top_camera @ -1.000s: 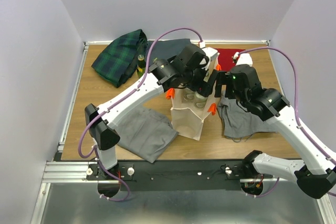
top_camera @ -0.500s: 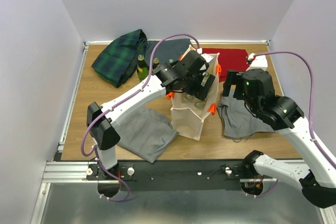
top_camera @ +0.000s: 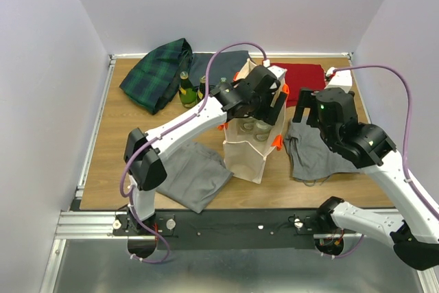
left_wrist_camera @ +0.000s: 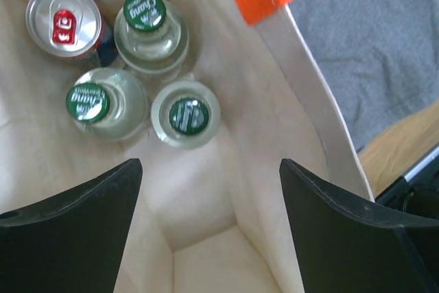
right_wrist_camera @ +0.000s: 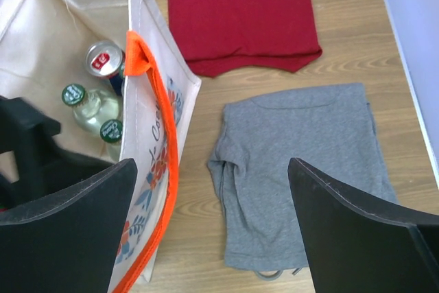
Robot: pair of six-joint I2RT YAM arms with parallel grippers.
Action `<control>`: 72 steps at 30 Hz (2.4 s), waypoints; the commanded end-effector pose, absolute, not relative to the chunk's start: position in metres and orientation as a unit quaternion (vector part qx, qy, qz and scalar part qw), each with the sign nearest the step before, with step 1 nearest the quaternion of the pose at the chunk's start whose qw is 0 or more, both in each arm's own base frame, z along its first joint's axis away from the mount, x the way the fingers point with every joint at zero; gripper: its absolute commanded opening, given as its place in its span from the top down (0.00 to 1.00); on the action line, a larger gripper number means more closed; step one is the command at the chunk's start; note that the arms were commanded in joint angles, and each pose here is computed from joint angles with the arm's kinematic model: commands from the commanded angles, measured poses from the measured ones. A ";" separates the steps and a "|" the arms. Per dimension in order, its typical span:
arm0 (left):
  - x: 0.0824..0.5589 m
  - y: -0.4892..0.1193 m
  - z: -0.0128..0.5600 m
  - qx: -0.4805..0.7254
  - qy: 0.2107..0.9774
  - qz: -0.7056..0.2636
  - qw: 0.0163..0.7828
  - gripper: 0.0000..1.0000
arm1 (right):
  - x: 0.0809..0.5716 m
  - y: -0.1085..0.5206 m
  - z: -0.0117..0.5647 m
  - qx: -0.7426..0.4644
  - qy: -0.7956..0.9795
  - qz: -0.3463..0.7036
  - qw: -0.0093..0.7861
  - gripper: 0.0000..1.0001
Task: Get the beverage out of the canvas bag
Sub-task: Take out the drink from the canvas bag.
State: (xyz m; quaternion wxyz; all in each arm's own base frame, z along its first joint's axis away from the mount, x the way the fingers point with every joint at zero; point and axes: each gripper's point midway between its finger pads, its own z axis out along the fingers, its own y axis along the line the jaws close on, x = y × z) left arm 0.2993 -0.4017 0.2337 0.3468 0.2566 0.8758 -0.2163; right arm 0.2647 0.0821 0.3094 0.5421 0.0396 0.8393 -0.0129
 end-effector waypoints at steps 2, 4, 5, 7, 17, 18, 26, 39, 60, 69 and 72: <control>0.318 -0.416 0.234 0.227 0.874 -0.211 0.375 0.13 | 0.264 0.068 0.344 0.073 0.808 -0.018 0.584 0.00; 0.319 -0.418 0.232 0.224 0.874 -0.212 0.376 0.15 | 0.263 0.065 0.349 0.078 0.803 -0.019 0.590 0.00; 0.319 -0.419 0.232 0.223 0.874 -0.213 0.376 0.17 | 0.262 0.064 0.351 0.081 0.800 -0.019 0.594 0.00; 0.319 -0.420 0.228 0.223 0.874 -0.211 0.378 0.19 | 0.262 0.063 0.354 0.084 0.797 -0.018 0.598 0.00; 0.320 -0.423 0.217 0.225 0.876 -0.205 0.375 0.25 | 0.264 0.065 0.351 0.078 0.799 -0.017 0.596 0.00; 0.320 -0.422 0.215 0.225 0.877 -0.201 0.373 0.25 | 0.264 0.066 0.350 0.078 0.800 -0.017 0.595 0.00; 0.322 -0.419 0.196 0.227 0.885 -0.180 0.363 0.25 | 0.260 0.060 0.355 0.086 0.794 -0.017 0.601 0.00; 0.324 -0.421 0.185 0.228 0.889 -0.172 0.358 0.28 | 0.256 0.057 0.354 0.091 0.793 -0.015 0.603 0.00; 0.335 -0.423 0.185 0.215 0.892 -0.156 0.366 0.07 | 0.256 0.057 0.354 0.088 0.792 -0.015 0.603 0.00; 0.333 -0.432 0.195 0.220 0.887 -0.177 0.365 0.01 | 0.257 0.058 0.353 0.089 0.793 -0.015 0.603 0.00; 0.333 -0.434 0.192 0.223 0.889 -0.177 0.359 0.01 | 0.257 0.058 0.352 0.090 0.793 -0.014 0.603 0.00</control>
